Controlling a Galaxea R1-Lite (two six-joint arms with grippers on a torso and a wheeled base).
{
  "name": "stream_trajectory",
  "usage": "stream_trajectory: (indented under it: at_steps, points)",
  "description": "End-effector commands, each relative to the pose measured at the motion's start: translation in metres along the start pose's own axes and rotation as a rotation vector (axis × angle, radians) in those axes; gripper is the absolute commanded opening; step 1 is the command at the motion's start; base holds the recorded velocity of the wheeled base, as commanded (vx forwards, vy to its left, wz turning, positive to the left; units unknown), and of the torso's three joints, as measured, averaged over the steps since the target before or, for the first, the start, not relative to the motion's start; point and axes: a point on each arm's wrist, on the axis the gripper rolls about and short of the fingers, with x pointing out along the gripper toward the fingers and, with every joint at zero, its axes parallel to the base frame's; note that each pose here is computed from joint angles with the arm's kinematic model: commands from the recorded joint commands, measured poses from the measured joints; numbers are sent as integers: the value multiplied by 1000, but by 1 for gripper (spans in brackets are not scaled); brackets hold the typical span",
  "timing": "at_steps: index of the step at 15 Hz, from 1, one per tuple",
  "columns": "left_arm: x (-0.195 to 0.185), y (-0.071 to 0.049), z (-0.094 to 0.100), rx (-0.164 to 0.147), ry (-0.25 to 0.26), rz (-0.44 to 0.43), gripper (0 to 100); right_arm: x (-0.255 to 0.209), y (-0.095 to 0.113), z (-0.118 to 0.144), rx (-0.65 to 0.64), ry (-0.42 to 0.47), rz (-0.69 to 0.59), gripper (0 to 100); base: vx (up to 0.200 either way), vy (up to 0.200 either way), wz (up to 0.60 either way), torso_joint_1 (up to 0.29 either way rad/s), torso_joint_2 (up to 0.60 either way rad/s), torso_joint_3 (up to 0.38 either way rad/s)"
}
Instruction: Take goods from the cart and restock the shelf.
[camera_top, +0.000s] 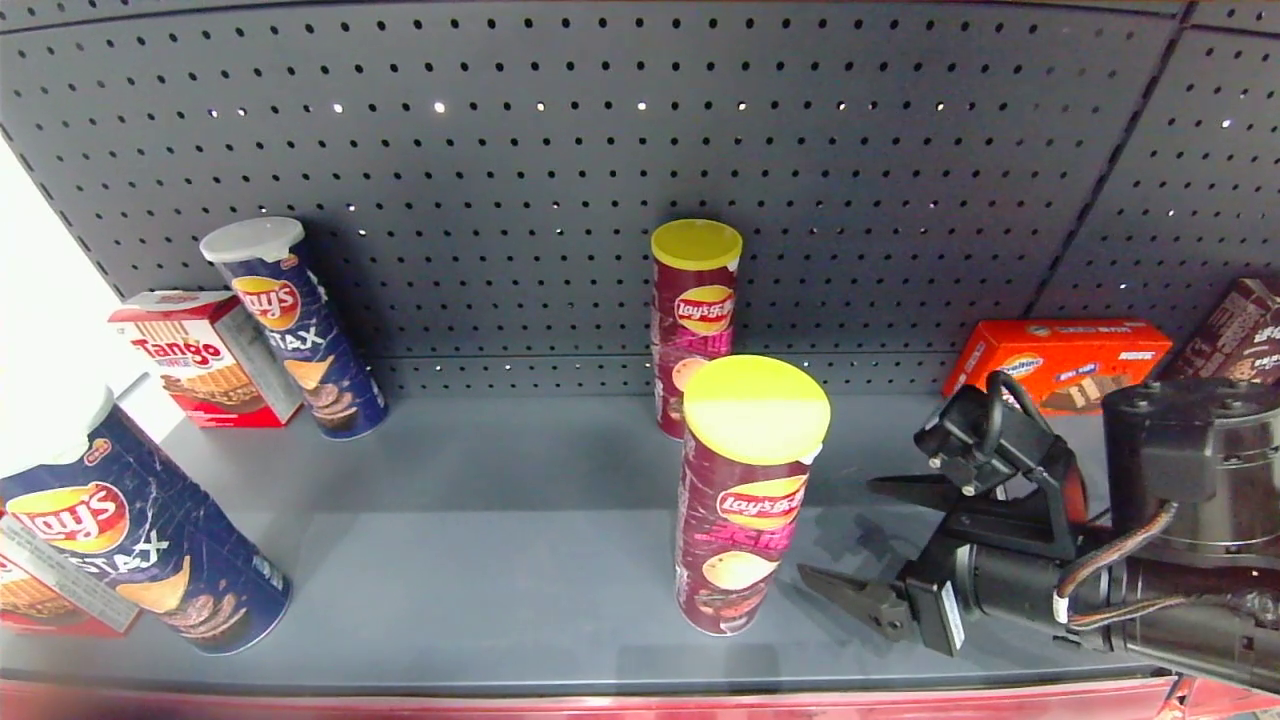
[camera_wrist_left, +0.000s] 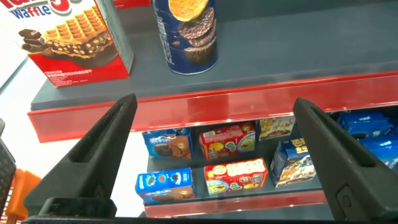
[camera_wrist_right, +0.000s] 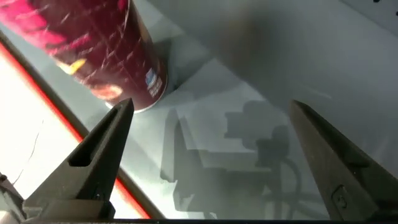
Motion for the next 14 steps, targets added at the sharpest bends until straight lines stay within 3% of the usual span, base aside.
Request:
stream_trajectory:
  at_steps: [1, 14]
  points:
    - [0, 0, 0, -1, 2, 0, 100, 10, 3, -1, -4, 19, 11, 100, 0, 0, 0, 0, 0, 0]
    - [0, 0, 0, -1, 2, 0, 100, 22, 8, 2, -15, 2, 30, 100, 0, 0, 0, 0, 0, 0]
